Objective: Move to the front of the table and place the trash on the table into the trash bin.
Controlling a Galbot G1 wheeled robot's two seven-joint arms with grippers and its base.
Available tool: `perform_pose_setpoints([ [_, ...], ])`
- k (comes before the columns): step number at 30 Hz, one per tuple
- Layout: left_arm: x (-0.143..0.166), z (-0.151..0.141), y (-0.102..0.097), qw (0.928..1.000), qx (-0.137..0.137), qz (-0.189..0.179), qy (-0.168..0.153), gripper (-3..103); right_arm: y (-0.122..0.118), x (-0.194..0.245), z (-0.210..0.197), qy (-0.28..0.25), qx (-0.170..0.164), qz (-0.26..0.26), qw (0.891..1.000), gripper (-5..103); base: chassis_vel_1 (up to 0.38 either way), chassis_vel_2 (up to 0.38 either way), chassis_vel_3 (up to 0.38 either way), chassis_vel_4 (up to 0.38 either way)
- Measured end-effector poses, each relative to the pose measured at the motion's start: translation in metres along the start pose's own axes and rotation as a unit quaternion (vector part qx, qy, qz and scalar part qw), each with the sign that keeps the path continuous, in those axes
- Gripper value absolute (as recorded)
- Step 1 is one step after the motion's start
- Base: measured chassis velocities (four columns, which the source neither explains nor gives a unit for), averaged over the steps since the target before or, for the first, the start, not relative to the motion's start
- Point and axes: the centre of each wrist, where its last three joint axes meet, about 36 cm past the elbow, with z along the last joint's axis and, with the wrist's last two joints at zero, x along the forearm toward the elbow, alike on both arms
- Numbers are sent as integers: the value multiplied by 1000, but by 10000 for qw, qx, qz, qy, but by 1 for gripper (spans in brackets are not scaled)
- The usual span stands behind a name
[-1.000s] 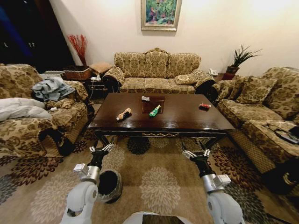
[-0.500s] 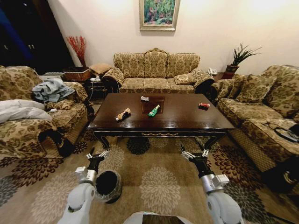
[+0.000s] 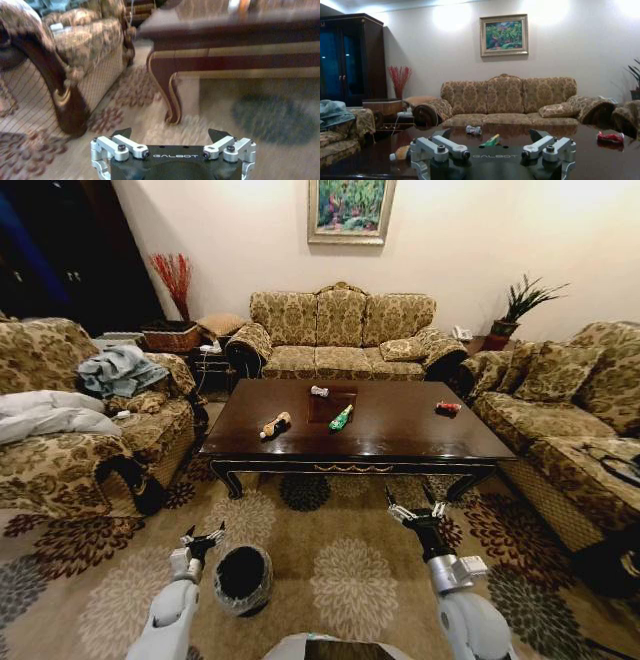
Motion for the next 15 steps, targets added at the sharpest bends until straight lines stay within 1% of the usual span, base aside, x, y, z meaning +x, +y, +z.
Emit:
perform_pose_setpoints([
  [1, -5, 8, 6, 9998, -79, -16, 193, 100, 0, 0, 1, 3, -2, -4, 10000, 100, 0, 0, 0, 0],
  [3, -16, 35, 23, 9967, -245, -59, 778, 100, 0, 1, 5, 6, -19, 10, 10000, 100, 0, 0, 0, 0],
  [4, -16, 35, 23, 9967, -245, -59, 778, 100, 0, 1, 5, 6, -19, 10, 10000, 100, 0, 0, 0, 0],
  [5, -17, 47, 28, 9946, -255, -71, 1005, 100, 0, 0, 7, 13, -32, -6, 10000, 100, 0, 0, 0, 0],
  [6, -16, 55, 32, 9928, -208, -66, 1181, 100, -1, 0, 8, 20, -33, -27, 10000, 100, 0, 0, 0, 0],
  [7, -16, 58, 33, 9917, -160, -47, 1278, 100, -1, 0, 9, 27, -34, -37, 10000, 100, 0, 0, 0, 0],
  [8, -16, 58, 33, 9917, -160, -47, 1278, 100, -1, 0, 9, 27, -34, -37, 10000, 100, 0, 0, 0, 0],
  [10, -18, 71, 37, 9879, -50, 58, 1546, 100, -5, 0, 11, 40, -43, -22, 10000, 100, 0, 0, 0, 0],
  [11, -18, 71, 37, 9879, -50, 58, 1546, 100, -5, 0, 11, 40, -43, -22, 10000, 100, 0, 0, 0, 0],
  [13, -19, 82, 40, 9845, 113, 86, 1745, 100, -11, -1, 10, 55, -32, -15, 10000, 100, 0, 0, 0, 0],
  [15, -19, 83, 40, 9834, 261, 88, 1793, 100, -14, -1, 10, 87, 1, -25, 10000, 100, 0, 0, 0, 0],
])
